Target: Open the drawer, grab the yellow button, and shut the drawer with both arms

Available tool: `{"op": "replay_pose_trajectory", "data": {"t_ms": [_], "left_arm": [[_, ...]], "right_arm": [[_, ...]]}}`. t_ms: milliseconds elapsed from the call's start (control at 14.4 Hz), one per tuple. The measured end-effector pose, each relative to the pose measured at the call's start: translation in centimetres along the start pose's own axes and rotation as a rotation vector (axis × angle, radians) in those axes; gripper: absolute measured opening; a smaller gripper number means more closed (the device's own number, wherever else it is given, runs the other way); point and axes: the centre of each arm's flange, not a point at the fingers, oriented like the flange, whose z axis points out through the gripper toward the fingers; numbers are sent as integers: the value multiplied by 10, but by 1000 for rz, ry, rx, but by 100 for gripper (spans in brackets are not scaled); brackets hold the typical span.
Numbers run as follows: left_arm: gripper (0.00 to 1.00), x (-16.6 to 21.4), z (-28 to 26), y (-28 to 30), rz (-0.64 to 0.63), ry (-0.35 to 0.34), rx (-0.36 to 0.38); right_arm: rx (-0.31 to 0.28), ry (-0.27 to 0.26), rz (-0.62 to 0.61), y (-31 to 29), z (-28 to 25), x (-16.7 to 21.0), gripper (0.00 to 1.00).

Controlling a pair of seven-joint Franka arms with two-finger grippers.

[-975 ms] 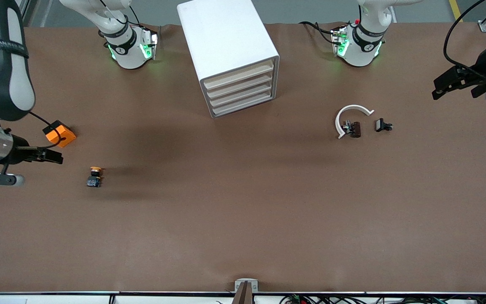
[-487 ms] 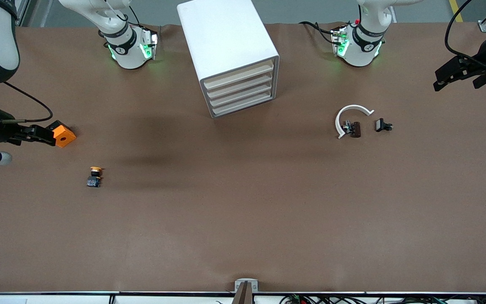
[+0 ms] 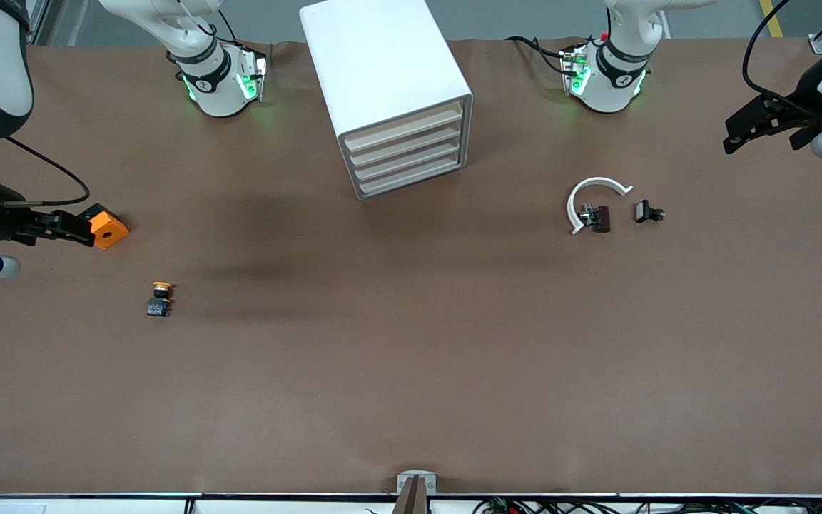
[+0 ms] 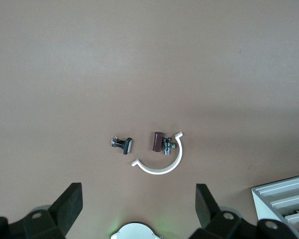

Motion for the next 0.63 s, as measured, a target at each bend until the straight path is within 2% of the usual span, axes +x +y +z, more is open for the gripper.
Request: {"op": "replay_pose_trajectory", "data": {"t_ms": [209, 627], "left_arm": [[100, 1, 1, 9, 13, 14, 10], [100, 1, 2, 13, 16, 21, 13]], "right_arm": [[-1, 26, 0, 0, -22, -1, 100], [-2, -3, 14, 7, -60, -14, 100]]}}
